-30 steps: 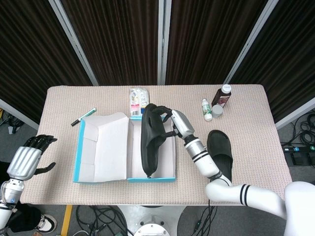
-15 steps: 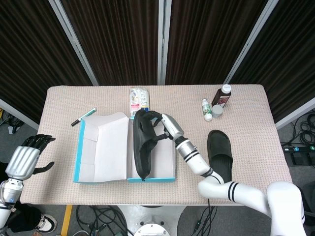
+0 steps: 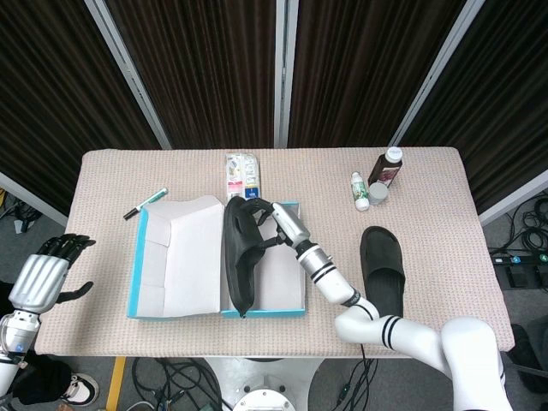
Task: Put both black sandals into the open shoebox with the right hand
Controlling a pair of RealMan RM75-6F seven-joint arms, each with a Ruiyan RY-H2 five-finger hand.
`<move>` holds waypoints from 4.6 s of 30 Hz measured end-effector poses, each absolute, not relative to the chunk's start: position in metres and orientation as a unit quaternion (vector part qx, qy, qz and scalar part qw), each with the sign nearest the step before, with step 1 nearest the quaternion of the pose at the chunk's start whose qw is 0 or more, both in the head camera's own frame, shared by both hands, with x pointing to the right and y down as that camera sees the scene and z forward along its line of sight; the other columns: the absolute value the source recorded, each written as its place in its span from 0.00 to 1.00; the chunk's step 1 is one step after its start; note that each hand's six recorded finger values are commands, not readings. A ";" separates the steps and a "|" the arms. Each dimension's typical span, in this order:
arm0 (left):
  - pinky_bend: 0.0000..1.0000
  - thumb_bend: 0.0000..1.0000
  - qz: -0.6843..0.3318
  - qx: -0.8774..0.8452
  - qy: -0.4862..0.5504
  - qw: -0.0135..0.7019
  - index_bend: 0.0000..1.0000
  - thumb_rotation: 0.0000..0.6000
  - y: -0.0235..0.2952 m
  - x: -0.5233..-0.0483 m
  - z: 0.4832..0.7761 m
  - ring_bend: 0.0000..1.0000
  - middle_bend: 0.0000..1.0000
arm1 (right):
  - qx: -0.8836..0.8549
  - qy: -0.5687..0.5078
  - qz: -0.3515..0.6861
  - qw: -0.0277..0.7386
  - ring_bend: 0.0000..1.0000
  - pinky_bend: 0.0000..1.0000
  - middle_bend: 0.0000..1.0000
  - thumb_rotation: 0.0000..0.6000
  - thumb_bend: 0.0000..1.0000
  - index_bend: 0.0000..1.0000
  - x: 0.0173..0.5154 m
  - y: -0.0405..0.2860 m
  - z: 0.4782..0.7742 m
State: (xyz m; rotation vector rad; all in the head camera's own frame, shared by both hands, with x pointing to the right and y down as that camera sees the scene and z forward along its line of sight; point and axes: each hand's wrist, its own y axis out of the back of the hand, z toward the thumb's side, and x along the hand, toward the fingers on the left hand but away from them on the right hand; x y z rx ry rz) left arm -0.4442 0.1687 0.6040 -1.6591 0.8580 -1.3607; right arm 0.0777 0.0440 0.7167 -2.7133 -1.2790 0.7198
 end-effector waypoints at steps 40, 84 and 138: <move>0.20 0.19 -0.541 -0.657 0.339 0.402 0.21 1.00 0.166 -0.450 0.610 0.14 0.20 | -0.882 -0.416 0.222 0.026 0.31 0.45 0.49 1.00 0.07 0.44 0.059 0.045 0.743; 0.20 0.19 -0.534 -0.660 0.341 0.402 0.22 1.00 0.169 -0.451 0.611 0.14 0.20 | -0.884 -0.367 0.279 0.079 0.31 0.45 0.49 1.00 0.07 0.44 0.062 0.060 0.769; 0.20 0.19 -0.529 -0.668 0.337 0.400 0.22 1.00 0.167 -0.439 0.614 0.14 0.20 | -0.913 -0.320 0.225 0.116 0.00 0.15 0.10 1.00 0.00 0.00 0.094 0.043 0.669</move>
